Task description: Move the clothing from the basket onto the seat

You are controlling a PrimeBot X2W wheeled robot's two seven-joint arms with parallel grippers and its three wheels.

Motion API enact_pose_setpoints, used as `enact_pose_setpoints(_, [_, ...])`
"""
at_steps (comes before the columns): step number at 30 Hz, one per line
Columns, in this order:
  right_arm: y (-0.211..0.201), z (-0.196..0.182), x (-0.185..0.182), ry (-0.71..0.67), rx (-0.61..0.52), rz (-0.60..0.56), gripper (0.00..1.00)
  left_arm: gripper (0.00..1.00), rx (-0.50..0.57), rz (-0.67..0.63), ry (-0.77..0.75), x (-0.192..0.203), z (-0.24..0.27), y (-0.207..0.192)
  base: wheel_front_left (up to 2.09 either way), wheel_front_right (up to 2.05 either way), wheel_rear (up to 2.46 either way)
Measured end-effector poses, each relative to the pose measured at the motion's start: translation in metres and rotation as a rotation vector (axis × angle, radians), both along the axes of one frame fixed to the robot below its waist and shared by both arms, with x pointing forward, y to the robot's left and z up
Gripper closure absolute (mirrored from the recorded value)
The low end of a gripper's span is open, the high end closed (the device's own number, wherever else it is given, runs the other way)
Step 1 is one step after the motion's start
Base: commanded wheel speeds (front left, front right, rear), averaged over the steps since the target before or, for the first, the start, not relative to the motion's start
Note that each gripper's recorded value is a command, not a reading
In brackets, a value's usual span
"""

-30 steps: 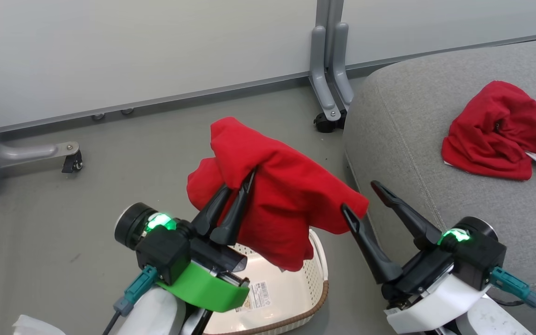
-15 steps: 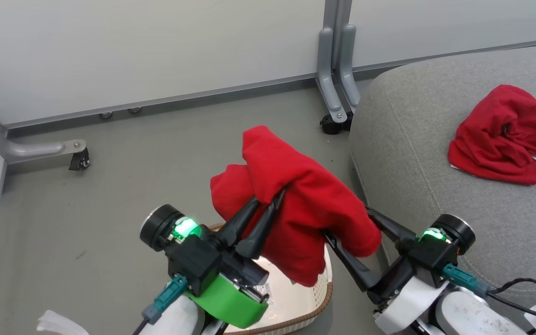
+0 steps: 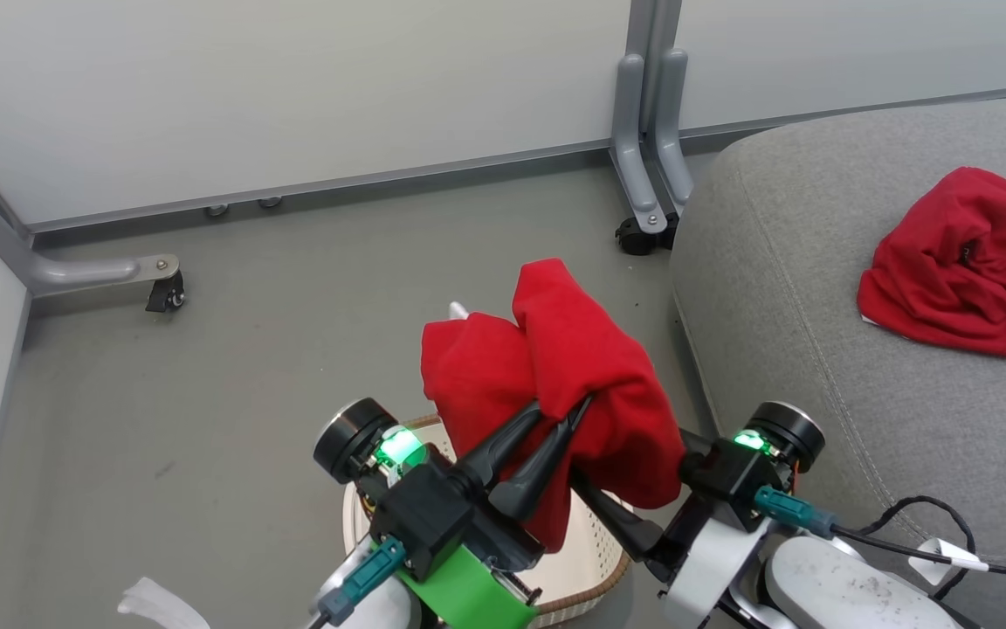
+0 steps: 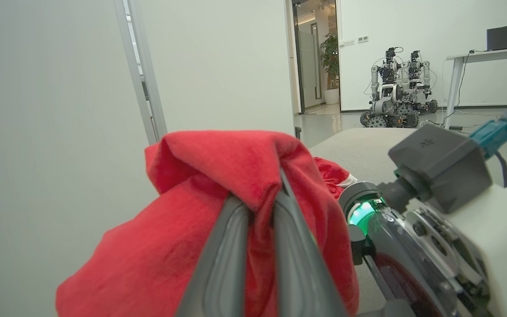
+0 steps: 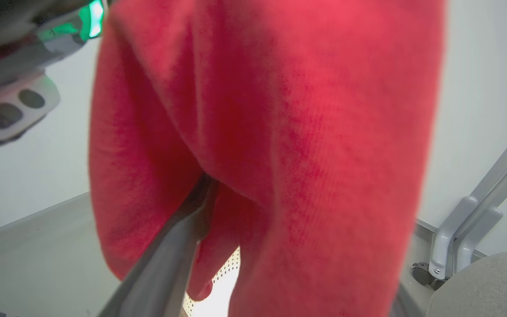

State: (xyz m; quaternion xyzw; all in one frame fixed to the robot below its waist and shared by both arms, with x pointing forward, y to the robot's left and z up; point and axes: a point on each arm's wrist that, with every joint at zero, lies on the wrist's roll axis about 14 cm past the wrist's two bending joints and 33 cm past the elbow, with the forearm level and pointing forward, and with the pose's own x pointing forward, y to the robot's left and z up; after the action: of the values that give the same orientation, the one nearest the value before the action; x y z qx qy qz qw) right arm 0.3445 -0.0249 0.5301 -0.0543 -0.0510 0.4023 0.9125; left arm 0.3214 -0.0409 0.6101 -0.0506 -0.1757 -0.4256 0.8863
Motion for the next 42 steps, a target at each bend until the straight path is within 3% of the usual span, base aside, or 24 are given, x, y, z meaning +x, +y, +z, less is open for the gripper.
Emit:
enact_pose_setpoints(6, [0.011,-0.004,0.000,0.017,-0.002,0.023,0.00,1.00,0.006,-0.013,0.012,-0.003,-0.003,-0.003,0.00,0.00,0.00])
enact_pose_setpoints(7, [0.013,-0.005,-0.001,0.021,0.001,0.027,0.44,1.00,0.005,-0.016,0.015,-0.004,-0.004,-0.003,0.00,0.00,0.00])
enact_pose_setpoints(8, [0.014,-0.004,-0.001,0.024,0.008,0.029,1.00,1.00,0.006,-0.016,0.017,-0.004,-0.004,-0.003,0.00,0.00,0.00])
enact_pose_setpoints(32, [-0.005,0.029,0.009,-0.008,0.181,-0.101,1.00,1.00,0.004,0.000,0.027,-0.001,-0.006,0.001,0.00,0.00,0.00])
enact_pose_setpoints(34, [-0.008,0.034,0.011,-0.016,0.197,-0.113,1.00,0.07,-0.004,0.014,0.029,0.001,-0.005,0.004,0.00,0.00,0.00])
enact_pose_setpoints(35, [-0.011,0.037,0.012,-0.021,0.208,-0.123,1.00,0.00,-0.005,0.018,0.029,0.002,-0.005,0.005,0.00,0.00,0.00])
enact_pose_setpoints(42, [-0.031,0.049,0.017,-0.035,0.275,-0.197,1.00,0.00,-0.008,0.044,0.032,0.004,-0.005,0.012,0.00,0.00,0.00])
